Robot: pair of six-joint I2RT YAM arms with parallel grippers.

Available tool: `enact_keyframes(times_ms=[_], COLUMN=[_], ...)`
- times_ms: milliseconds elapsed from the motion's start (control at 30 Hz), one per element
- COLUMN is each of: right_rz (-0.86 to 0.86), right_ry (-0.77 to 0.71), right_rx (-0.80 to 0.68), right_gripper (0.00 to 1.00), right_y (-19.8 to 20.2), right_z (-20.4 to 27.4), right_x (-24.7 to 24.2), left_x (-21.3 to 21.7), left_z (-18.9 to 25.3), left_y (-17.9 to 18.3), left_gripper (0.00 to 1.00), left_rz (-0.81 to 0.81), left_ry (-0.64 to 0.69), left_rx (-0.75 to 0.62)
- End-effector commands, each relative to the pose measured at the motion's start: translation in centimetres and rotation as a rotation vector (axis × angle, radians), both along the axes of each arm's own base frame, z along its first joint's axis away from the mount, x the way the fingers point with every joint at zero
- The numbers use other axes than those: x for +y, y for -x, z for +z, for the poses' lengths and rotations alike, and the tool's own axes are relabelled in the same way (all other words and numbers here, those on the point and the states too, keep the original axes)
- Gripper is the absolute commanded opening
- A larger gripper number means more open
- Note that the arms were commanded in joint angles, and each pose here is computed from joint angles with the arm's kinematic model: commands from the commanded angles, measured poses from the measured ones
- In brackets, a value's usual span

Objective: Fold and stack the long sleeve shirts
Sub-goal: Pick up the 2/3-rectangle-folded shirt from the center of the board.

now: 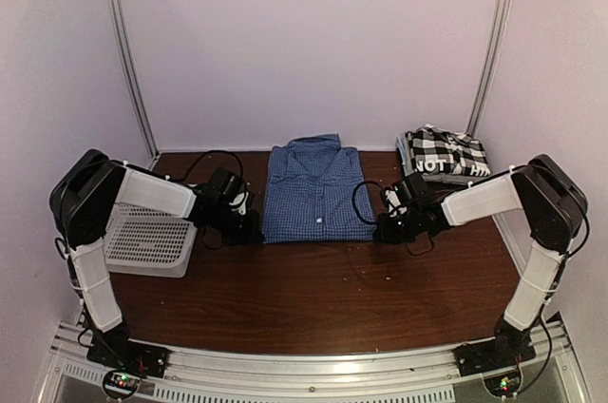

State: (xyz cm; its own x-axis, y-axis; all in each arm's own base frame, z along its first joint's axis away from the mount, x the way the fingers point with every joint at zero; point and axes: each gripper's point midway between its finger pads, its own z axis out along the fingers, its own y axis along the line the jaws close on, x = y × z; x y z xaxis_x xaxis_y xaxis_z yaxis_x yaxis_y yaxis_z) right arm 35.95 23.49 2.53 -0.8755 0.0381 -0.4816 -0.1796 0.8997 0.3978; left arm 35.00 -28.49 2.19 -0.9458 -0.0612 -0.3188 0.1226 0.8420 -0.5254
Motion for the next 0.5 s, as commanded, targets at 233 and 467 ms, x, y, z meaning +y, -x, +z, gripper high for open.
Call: enact_keyframes(times_ms=[233, 467], right_rz=[0.003, 0.025], right_ry=[-0.002, -0.003], right_rx=[-0.015, -0.005], right_gripper=[0.00, 0.00], right_y=[4.4, 10.3], right_z=[3.7, 4.7], right_x=[-1.2, -1.0], left_x=[1.1, 1.4], left_z=[2.1, 2.5], left_y=[5.6, 11.0], left_gripper=[0.00, 0.00], left_rz=[-0.071, -0.115], left_ry=[-0.034, -0.064], left_rx=[0.017, 0.033])
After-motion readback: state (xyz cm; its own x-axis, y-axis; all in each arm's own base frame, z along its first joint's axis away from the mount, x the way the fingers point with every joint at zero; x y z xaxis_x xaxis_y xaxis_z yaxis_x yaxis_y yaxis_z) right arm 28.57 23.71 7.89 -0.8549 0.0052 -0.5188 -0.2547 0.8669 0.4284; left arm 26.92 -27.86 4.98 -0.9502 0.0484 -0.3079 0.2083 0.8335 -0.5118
